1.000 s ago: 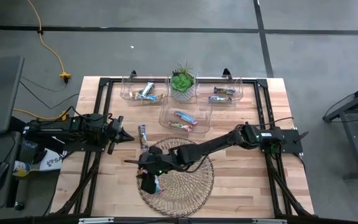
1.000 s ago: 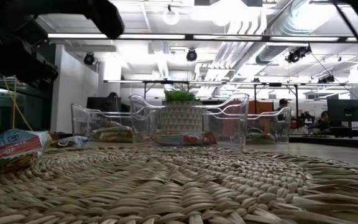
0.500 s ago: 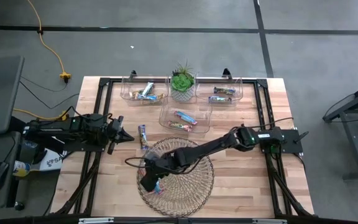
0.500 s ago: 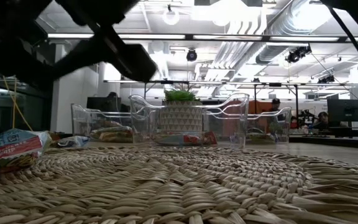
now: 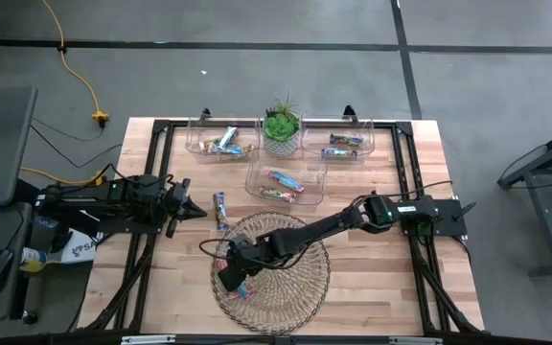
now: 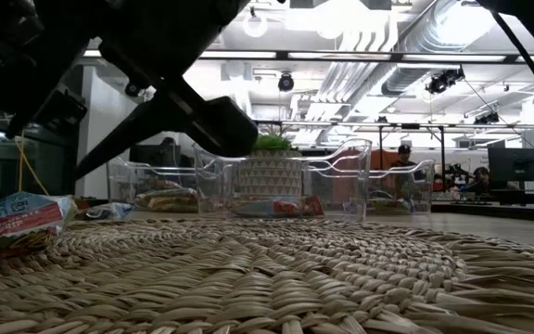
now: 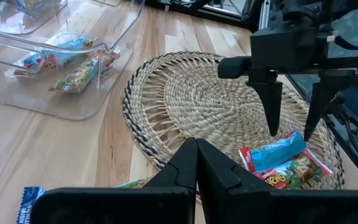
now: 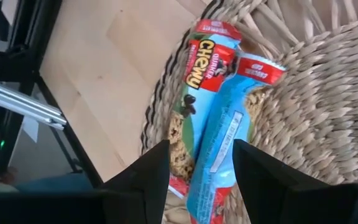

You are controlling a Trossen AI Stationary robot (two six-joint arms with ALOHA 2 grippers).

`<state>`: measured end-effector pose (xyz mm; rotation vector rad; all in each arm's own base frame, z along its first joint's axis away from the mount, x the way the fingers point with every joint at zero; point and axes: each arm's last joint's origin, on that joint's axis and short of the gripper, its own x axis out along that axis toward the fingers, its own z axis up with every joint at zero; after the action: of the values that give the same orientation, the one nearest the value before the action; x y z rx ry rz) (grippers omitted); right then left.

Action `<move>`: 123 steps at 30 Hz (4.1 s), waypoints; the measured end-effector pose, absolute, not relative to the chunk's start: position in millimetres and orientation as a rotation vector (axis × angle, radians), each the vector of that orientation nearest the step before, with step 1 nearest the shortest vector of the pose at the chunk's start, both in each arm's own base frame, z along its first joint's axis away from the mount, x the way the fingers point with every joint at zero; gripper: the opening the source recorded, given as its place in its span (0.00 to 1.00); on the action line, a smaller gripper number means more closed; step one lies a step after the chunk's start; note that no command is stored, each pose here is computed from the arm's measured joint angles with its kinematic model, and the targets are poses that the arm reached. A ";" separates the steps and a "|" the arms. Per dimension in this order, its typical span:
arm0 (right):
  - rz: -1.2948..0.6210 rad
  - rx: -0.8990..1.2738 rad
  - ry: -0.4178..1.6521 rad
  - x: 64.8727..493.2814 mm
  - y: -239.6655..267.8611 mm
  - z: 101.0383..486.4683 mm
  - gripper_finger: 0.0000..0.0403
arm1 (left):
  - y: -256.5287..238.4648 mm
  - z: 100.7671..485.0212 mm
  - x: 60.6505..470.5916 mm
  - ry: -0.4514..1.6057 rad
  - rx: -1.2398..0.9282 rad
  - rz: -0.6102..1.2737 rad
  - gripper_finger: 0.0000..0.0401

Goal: Pick and place Granola Bars by type
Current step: Put the red granola bar into the bottom transparent bin

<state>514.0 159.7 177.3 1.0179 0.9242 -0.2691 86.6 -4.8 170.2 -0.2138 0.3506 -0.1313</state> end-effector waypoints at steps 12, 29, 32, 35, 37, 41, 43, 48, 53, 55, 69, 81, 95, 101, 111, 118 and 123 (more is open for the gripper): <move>-0.298 1.041 0.942 518.8 150.5 163.9 0.39 | -4.7 170.1 86.6 0.351 -0.214 -0.130 0.00; -0.298 1.033 0.942 522.8 148.6 151.5 0.39 | -4.7 170.1 86.6 0.351 -0.214 -0.130 0.00; -0.297 1.035 0.935 524.2 145.2 151.8 0.39 | -4.7 170.2 86.6 0.351 -0.214 -0.130 0.00; -0.287 1.044 0.942 526.2 142.3 148.0 0.39 | -4.7 170.2 86.6 0.351 -0.214 -0.131 0.00; -0.275 1.051 0.940 528.6 142.1 142.6 0.39 | -4.7 170.1 86.6 0.351 -0.214 -0.131 0.00; -0.259 1.061 0.953 529.9 142.5 138.0 0.38 | -4.7 170.2 86.6 0.352 -0.214 -0.131 0.00; -0.251 1.063 0.956 530.2 143.0 137.1 0.36 | -4.7 170.1 86.6 0.351 -0.214 -0.131 0.00; -0.254 1.058 0.958 530.2 141.9 136.6 0.30 | -4.8 170.2 86.6 0.351 -0.214 -0.131 0.00; -0.248 1.060 0.965 530.4 140.6 136.4 0.26 | -4.8 170.1 86.6 0.351 -0.214 -0.131 0.00; -0.248 1.060 0.965 530.6 140.3 136.2 0.24 | -4.8 170.2 86.6 0.351 -0.214 -0.131 0.00; -0.208 1.079 0.923 535.4 139.2 139.0 0.18 | -4.8 170.2 86.6 0.351 -0.214 -0.131 0.00; -0.187 1.074 0.837 536.4 129.5 171.4 0.18 | -4.8 170.1 86.6 0.351 -0.214 -0.131 0.00; -0.178 0.946 0.564 523.1 105.5 263.2 0.18 | -4.7 170.1 86.6 0.351 -0.214 -0.131 0.00; -0.198 0.821 0.416 508.2 94.8 310.9 0.18 | -4.7 170.3 86.6 0.350 -0.214 -0.131 0.00; -0.186 0.609 0.149 488.7 80.2 376.0 0.18 | -4.8 170.3 86.6 0.350 -0.214 -0.132 0.00; -0.166 0.404 0.088 474.7 83.2 401.3 0.18 | -4.8 170.1 86.6 0.352 -0.214 -0.132 0.00; -0.214 0.331 0.094 457.8 86.4 417.4 0.18 | -4.8 170.2 86.6 0.352 -0.214 -0.131 0.00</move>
<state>457.8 86.4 417.4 0.3313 0.0942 -0.2138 86.6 -4.8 170.2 -0.2138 0.3516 -0.1311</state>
